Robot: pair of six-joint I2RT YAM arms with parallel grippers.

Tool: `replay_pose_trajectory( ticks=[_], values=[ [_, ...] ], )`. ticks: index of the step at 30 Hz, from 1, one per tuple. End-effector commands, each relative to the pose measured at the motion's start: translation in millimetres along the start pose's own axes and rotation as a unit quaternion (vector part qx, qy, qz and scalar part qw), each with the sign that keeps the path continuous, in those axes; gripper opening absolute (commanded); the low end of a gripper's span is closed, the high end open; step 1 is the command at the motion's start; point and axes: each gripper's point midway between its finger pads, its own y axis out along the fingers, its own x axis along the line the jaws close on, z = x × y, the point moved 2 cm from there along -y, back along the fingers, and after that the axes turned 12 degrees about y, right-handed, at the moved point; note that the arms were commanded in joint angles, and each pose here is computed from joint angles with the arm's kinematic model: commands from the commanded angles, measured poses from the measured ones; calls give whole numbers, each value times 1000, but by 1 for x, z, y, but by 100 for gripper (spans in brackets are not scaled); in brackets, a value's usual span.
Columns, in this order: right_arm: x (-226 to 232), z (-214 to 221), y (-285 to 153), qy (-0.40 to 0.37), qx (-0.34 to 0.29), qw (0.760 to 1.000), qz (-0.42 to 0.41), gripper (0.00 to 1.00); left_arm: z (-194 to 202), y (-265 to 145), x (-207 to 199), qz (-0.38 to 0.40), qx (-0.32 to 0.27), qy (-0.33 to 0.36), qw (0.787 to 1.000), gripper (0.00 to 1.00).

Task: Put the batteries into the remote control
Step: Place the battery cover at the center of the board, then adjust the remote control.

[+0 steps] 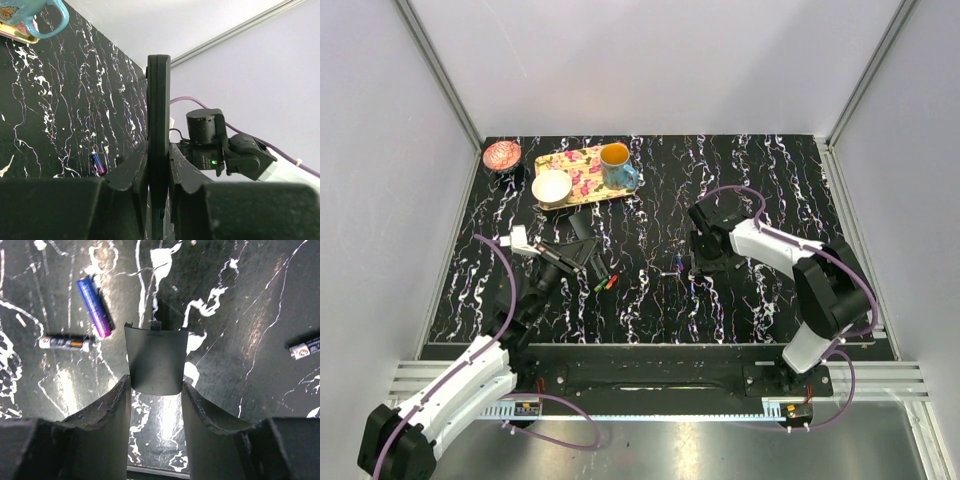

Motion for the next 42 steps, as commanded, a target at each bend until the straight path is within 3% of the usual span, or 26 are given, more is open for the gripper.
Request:
replay_pose_trajectory(
  ticks=[1, 13, 15, 19, 23, 27, 30, 32, 33, 35, 38, 42],
  values=[
    [1, -17, 9, 8, -10, 1000, -16, 31, -3, -4, -9, 17, 2, -4, 1000, 0],
    [-16, -13, 28, 14, 31, 999, -3, 35, 5, -7, -25, 72, 27, -9, 997, 0],
    [-15, -12, 29, 15, 35, 999, -4, 41, 7, -5, -25, 75, 30, -10, 997, 0],
    [-14, -16, 20, 22, 24, 999, -7, 68, 8, -5, -25, 74, 34, -10, 997, 0],
    [-1, -28, -20, 33, -11, 999, -42, 76, 8, -4, -23, 68, 33, -5, 997, 0],
    [24, -39, -76, 40, -62, 992, -105, 77, 7, -2, -21, 64, 32, -3, 997, 0],
    [56, -33, -119, 33, -92, 973, -211, 76, 6, -1, -22, 67, 24, -9, 997, 0],
    [89, -30, -159, 36, -108, 935, -336, 76, 3, -1, -24, 80, 9, -18, 997, 0],
    [92, -20, -156, 44, -94, 925, -365, 76, 2, -1, -26, 86, 6, -29, 996, 0],
    [114, -19, -184, 54, -93, 880, -462, 76, 0, 0, -32, 105, -2, -39, 994, 0],
    [129, -10, -186, 47, -75, 855, -511, 75, 2, 4, -42, 132, 15, -43, 990, 0],
    [147, 2, -183, 14, -55, 851, -523, 75, 8, 4, -52, 163, 36, -46, 985, 0]
  ],
)
